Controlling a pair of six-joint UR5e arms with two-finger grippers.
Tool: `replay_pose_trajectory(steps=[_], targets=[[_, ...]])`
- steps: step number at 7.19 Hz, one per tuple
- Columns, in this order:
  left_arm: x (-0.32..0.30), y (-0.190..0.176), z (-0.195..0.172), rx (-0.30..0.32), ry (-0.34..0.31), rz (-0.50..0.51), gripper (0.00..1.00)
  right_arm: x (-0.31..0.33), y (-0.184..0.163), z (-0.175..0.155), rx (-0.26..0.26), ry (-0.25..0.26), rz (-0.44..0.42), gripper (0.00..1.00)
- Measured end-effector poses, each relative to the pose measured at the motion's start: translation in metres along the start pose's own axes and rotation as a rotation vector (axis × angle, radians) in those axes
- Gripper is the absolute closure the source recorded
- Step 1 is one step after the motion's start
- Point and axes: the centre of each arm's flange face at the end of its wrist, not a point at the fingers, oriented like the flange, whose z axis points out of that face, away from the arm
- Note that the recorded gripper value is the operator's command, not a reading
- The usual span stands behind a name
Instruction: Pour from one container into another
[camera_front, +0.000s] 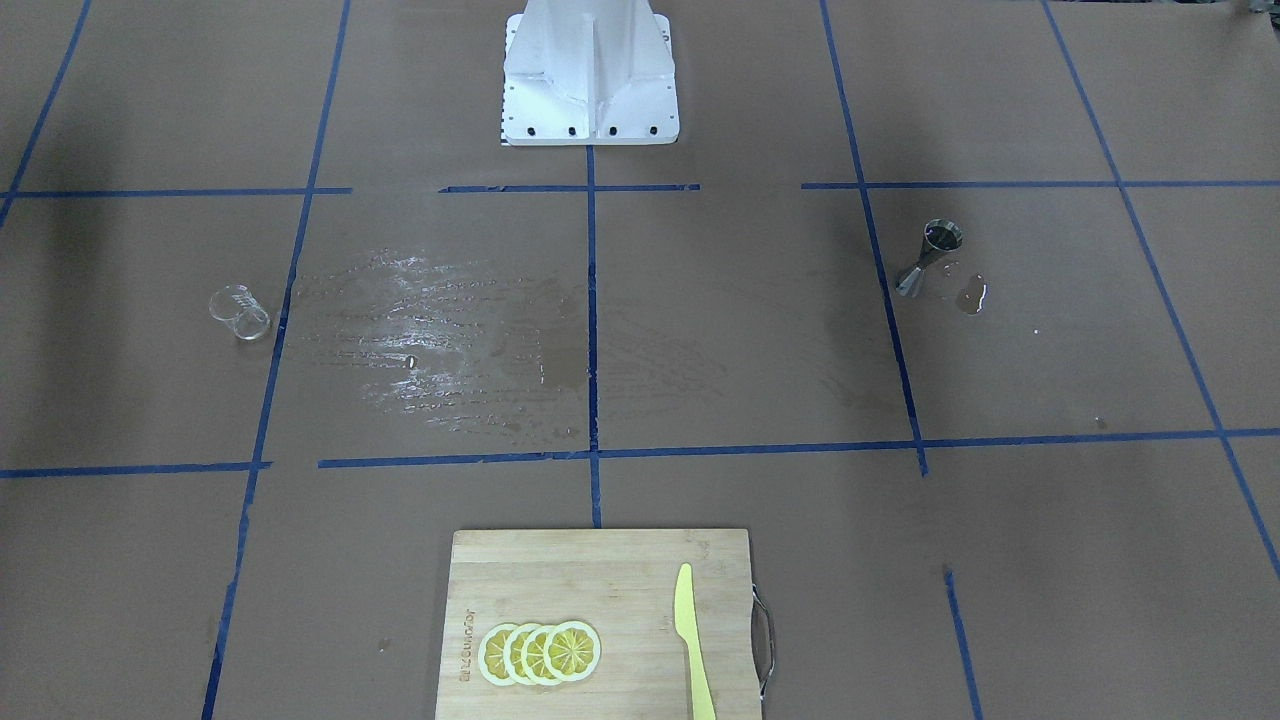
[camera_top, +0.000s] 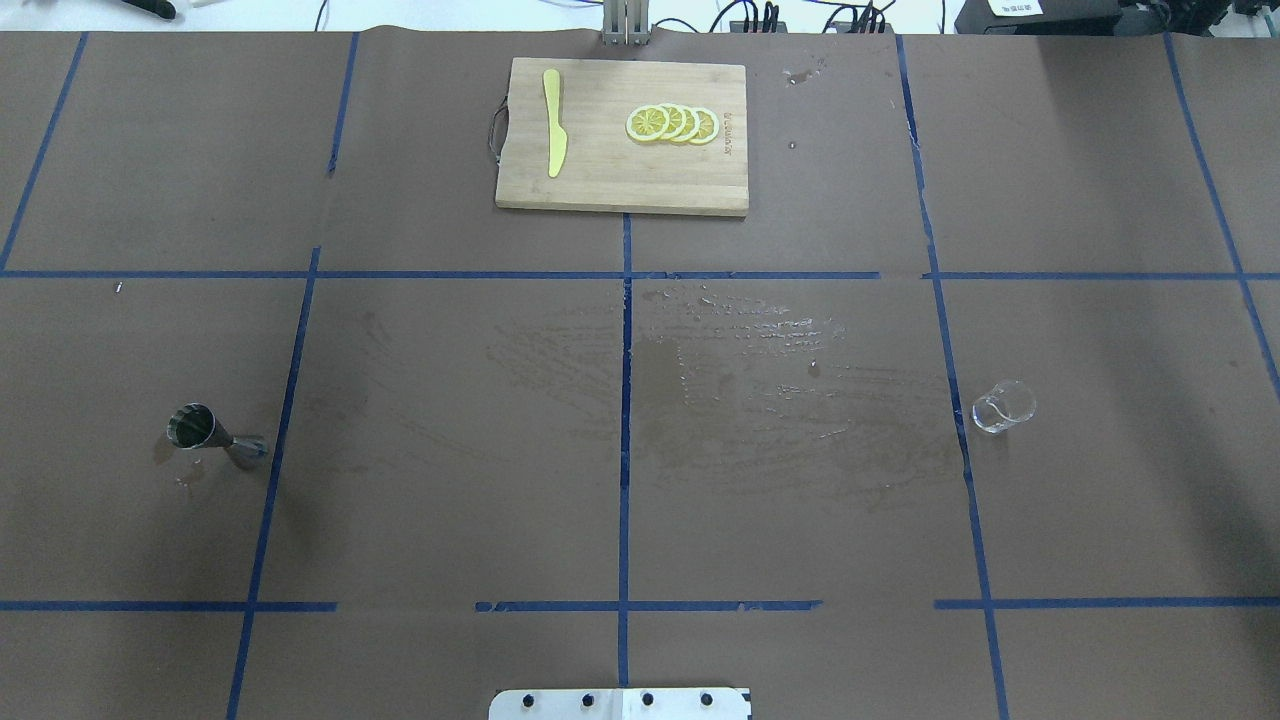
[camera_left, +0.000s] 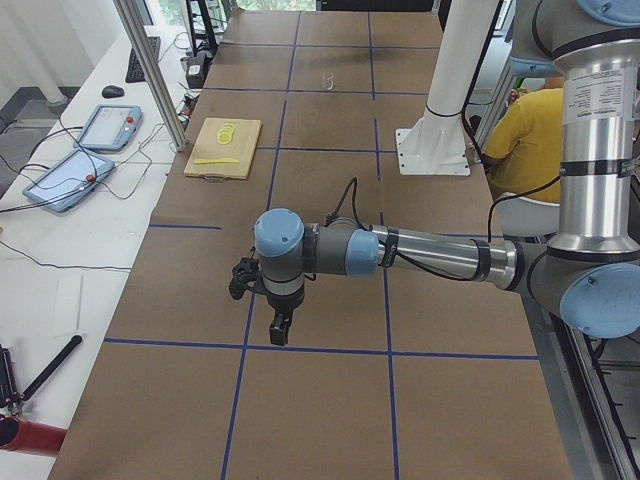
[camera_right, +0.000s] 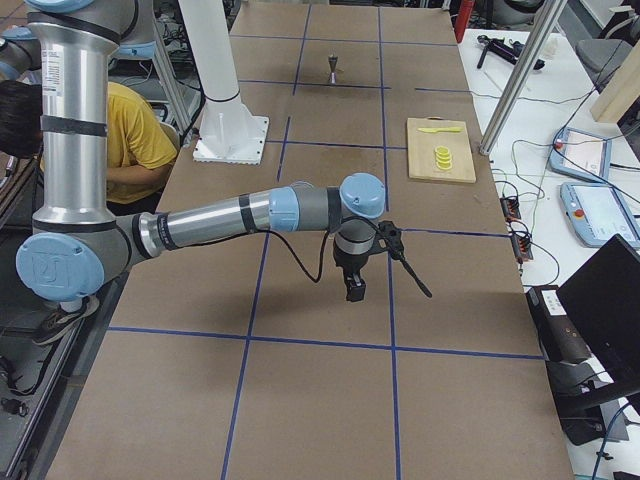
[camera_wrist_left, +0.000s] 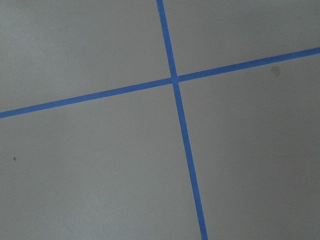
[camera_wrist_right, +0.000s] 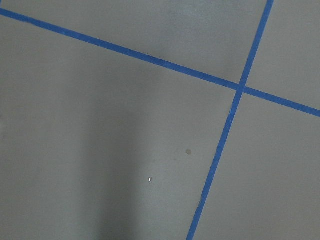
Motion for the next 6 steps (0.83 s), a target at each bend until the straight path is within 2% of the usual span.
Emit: replay_pose_trajectory(steps=[3, 6], targets=[[0.0086, 0.0016, -0.0005, 0.034, 0.086, 0.001, 0.00, 0.0005, -0.0026, 0.0004, 0.025, 0.007, -0.017, 0.00], [0.0125, 0.0046, -0.0034, 0.048, 0.095, 0.008, 0.00, -0.0016, -0.0043, 0.0002, 0.031, -0.004, -0.022, 0.00]])
